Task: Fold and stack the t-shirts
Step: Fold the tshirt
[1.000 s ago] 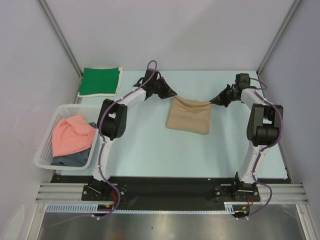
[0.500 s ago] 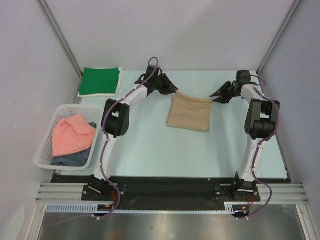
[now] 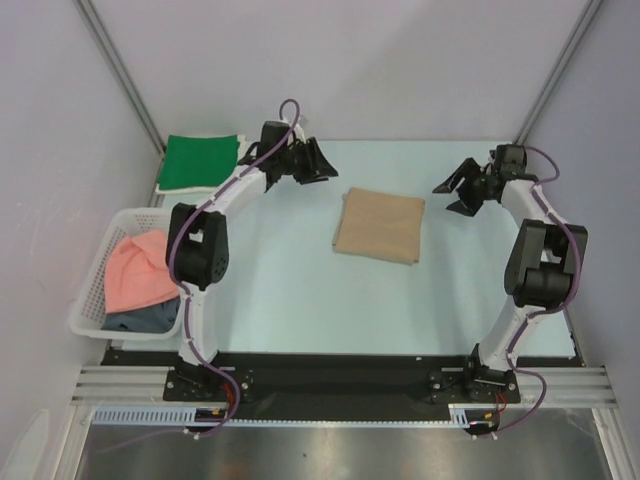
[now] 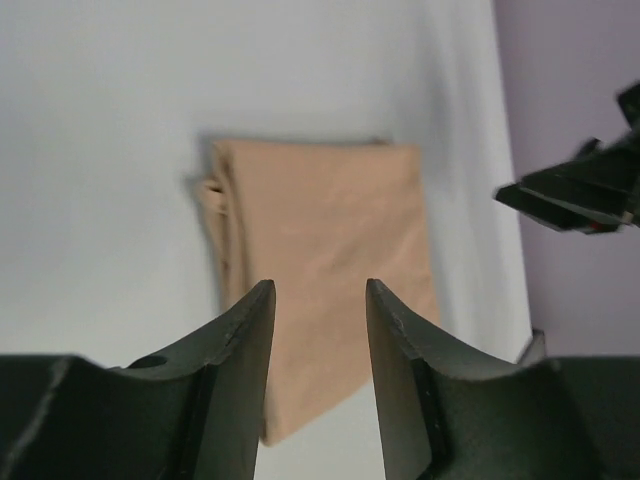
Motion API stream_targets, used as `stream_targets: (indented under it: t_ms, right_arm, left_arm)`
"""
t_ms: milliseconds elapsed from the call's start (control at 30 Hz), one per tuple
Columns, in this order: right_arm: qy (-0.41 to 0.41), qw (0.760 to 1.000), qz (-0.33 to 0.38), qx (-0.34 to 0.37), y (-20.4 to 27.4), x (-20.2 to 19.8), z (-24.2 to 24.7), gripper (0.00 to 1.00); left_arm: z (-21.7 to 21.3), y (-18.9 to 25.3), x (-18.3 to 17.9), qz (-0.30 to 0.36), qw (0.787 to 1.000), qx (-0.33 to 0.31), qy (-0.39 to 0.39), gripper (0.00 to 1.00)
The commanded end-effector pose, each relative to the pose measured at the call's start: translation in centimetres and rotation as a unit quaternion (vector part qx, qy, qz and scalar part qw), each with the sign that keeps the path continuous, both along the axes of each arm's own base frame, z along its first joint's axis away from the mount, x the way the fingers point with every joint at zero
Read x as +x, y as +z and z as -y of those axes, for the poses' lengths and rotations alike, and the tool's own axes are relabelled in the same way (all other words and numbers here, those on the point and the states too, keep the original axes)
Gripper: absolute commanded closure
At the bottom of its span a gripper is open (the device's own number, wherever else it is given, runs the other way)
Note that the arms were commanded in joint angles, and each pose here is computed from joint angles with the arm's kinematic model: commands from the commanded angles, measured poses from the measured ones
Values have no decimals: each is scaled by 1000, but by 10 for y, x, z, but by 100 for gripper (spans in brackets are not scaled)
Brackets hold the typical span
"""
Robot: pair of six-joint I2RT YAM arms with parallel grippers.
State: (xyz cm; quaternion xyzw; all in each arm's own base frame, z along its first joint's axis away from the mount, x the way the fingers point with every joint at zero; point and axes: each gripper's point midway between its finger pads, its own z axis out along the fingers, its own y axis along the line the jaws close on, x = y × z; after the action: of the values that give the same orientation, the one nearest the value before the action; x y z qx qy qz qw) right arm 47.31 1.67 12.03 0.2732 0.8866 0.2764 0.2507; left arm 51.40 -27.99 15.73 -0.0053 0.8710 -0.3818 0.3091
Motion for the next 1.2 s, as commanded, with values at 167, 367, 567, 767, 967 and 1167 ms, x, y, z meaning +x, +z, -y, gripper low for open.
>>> stream_targets:
  t_ms: [167, 367, 567, 767, 967, 1167]
  right_arm:
    - [53, 972, 144, 176, 10, 0, -76, 56]
    - [65, 956, 153, 242, -16, 20, -94, 62]
    - [34, 948, 145, 280, -59, 45, -90, 69]
    - [21, 947, 161, 278, -65, 68, -78, 71]
    - [-7, 963, 117, 243, -93, 85, -59, 71]
    - [21, 985, 102, 141, -62, 98, -32, 69]
  left_arm:
    - [115, 13, -60, 62, 964, -170, -195, 58]
    - [126, -24, -31, 42, 965, -199, -167, 59]
    - [120, -51, -2, 28, 961, -239, -137, 60]
    - [94, -88, 27, -10, 964, -257, -71, 62]
    - [82, -110, 58, -47, 968, -244, -33, 64]
    - [76, -18, 58, 26, 981, -173, -84, 55]
